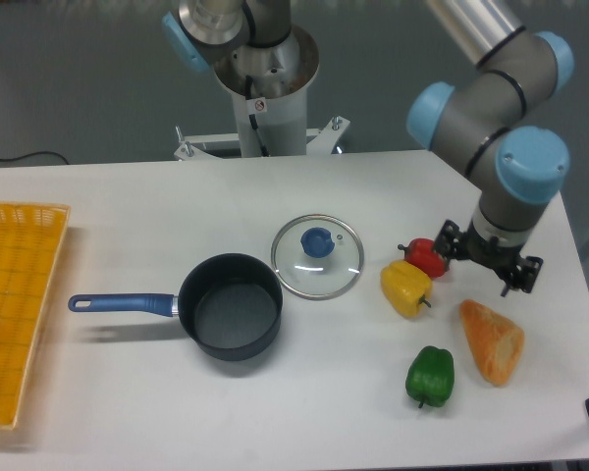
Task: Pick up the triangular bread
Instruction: 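Lower the open gripper onto the triangular bread's narrow end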
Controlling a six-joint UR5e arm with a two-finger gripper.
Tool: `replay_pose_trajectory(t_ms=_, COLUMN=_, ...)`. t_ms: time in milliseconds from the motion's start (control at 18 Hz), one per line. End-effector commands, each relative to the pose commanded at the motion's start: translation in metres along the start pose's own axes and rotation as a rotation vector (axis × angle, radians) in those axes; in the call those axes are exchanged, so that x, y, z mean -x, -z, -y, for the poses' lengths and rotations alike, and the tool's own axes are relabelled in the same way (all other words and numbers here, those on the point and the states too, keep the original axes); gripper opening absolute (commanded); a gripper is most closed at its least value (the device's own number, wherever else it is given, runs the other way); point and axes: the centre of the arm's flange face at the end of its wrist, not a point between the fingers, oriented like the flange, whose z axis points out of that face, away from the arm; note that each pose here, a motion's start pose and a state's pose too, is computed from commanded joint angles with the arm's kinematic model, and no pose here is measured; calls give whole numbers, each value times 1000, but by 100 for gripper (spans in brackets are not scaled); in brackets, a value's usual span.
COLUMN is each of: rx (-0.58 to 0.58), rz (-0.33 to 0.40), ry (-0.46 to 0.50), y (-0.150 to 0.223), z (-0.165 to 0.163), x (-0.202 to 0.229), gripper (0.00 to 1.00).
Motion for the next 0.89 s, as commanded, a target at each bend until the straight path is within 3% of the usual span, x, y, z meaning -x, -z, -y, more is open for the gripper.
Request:
replay_pose_trajectory(t_ms=333, rx=-40, rz=-2, ry=86, y=-18, z=-5, x=18, gripper=100)
replay_pose_trajectory(t_ms=889, rx=-35, rz=13, ry=79, y=-39, z=-4, x=26, gripper=97)
